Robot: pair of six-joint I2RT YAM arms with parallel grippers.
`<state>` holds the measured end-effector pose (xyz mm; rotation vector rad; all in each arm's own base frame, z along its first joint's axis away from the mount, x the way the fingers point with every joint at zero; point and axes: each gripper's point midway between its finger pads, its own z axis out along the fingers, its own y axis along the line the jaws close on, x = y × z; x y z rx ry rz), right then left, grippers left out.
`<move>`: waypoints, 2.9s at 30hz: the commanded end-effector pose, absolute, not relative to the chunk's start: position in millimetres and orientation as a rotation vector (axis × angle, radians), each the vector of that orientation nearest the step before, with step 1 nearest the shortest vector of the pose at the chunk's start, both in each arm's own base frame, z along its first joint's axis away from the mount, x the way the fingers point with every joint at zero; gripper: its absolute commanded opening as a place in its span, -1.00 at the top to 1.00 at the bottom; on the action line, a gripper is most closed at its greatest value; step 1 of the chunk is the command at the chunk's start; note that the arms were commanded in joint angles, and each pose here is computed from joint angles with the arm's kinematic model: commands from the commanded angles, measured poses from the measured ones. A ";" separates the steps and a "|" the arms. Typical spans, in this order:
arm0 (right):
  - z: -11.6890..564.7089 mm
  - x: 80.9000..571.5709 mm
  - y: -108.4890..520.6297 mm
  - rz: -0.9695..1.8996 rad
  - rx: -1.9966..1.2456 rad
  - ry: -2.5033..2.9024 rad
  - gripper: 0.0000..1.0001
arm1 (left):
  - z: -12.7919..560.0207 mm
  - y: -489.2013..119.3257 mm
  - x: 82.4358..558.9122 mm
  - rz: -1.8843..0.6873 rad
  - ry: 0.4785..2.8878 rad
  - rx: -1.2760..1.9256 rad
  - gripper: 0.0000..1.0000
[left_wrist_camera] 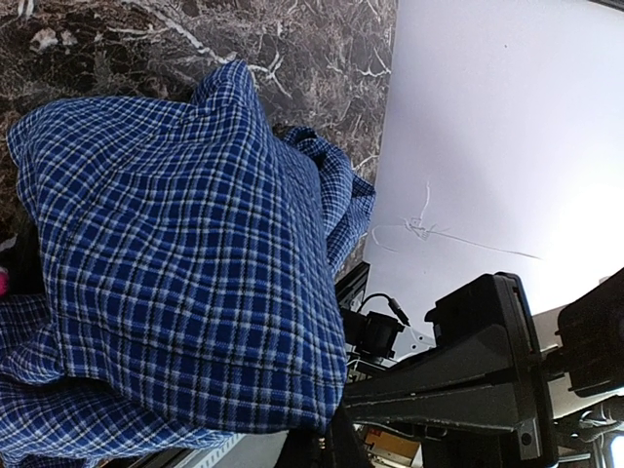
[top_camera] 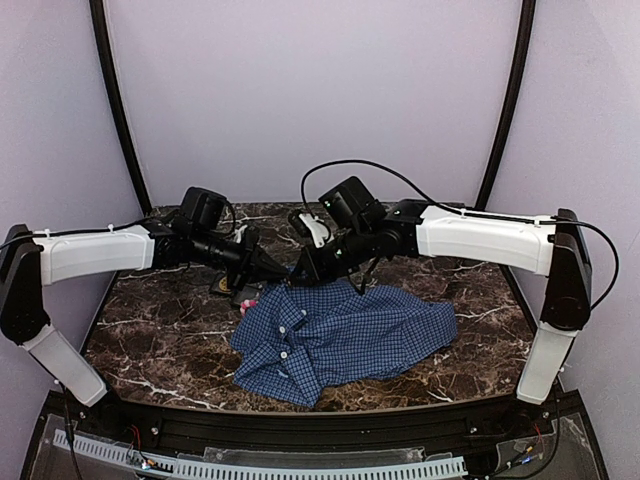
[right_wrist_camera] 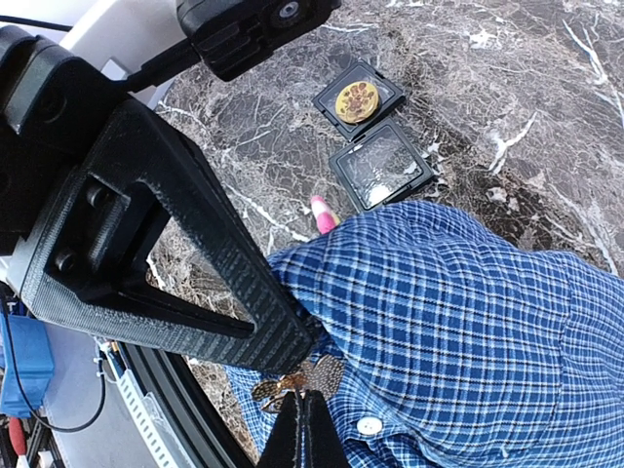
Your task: Remove the brooch from the garment
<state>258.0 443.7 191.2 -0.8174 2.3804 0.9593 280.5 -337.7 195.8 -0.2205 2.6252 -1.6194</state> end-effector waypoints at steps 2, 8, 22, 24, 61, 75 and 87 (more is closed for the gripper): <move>181.7 250.2 457.1 1.002 -0.838 2.339 1.00 | 252.7 -352.5 277.3 -1.810 2.433 -0.056 0.98; 185.5 246.9 466.2 1.083 -0.831 2.324 1.00 | 252.8 -353.5 278.1 -1.831 2.418 -0.062 0.98; 196.4 251.3 461.5 1.134 -0.806 2.312 1.00 | 241.1 -343.8 272.3 -1.768 2.467 -0.094 0.99; 198.6 253.4 456.2 1.109 -0.788 2.312 1.00 | 240.5 -339.4 273.5 -1.718 2.472 -0.069 0.98; 218.0 249.6 414.0 1.247 -0.729 2.272 1.00 | 155.3 -301.0 216.2 -1.334 2.635 0.320 0.28; 229.9 252.5 408.0 1.265 -0.690 2.254 1.00 | 112.5 -309.5 223.1 -1.336 2.649 0.377 0.36; 236.3 254.9 409.9 1.279 -0.670 2.245 1.00 | 95.4 -300.1 240.1 -1.323 2.618 0.336 0.26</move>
